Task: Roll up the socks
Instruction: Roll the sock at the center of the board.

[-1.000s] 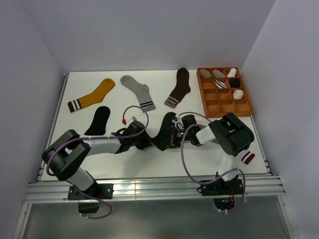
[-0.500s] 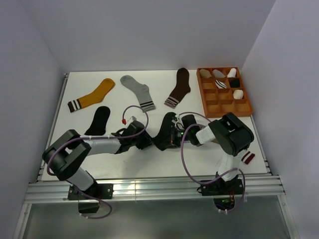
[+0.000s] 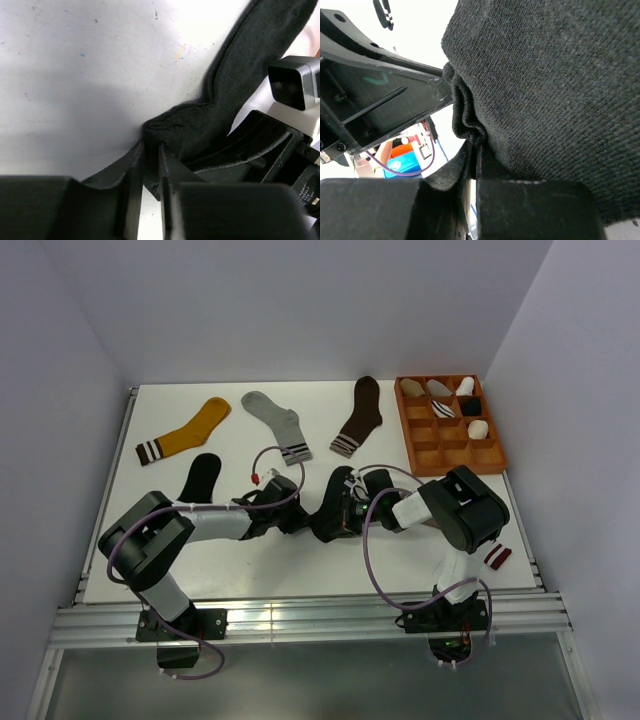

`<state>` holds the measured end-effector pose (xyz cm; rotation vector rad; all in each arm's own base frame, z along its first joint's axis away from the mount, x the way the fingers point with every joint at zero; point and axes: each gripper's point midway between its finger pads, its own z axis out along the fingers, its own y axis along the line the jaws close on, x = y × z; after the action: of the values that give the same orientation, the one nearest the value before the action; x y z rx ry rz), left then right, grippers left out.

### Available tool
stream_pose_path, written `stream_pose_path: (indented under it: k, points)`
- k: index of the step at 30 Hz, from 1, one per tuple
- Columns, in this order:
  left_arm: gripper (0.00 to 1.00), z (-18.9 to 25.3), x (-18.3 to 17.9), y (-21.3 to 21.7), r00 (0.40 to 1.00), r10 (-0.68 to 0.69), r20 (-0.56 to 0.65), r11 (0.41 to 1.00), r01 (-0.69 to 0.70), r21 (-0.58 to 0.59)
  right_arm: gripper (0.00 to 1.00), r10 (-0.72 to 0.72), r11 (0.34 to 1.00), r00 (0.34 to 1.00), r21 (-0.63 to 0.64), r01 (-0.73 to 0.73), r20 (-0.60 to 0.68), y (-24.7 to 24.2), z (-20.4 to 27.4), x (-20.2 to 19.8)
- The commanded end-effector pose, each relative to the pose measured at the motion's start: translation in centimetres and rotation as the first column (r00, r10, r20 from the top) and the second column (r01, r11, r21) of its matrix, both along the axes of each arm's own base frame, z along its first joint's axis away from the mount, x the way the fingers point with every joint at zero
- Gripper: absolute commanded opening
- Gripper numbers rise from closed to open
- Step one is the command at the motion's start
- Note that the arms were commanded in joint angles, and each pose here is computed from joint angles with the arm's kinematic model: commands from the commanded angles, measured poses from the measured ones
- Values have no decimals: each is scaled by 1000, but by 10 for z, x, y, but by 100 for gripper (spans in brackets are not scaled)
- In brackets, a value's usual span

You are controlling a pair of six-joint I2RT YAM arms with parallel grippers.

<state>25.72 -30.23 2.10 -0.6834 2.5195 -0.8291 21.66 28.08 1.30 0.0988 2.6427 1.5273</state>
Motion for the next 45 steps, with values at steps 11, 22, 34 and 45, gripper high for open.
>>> stream_pose_path:
  k: [11,22,34,45]
  points:
    - [0,-38,-18,49,991,45,-127,954,-5,299,40,-31,973,998,-228,44,62,-28,-15,5]
    - [0,-26,-9,51,992,51,-115,935,-8,354,50,40,892,912,-425,151,408,-52,38,24]
    - [0,-20,-7,58,993,58,-101,920,-14,392,35,123,965,861,-263,13,493,24,68,15]
    - [0,-20,-4,57,994,47,-103,914,-1,406,27,128,943,903,-331,17,410,21,28,17]
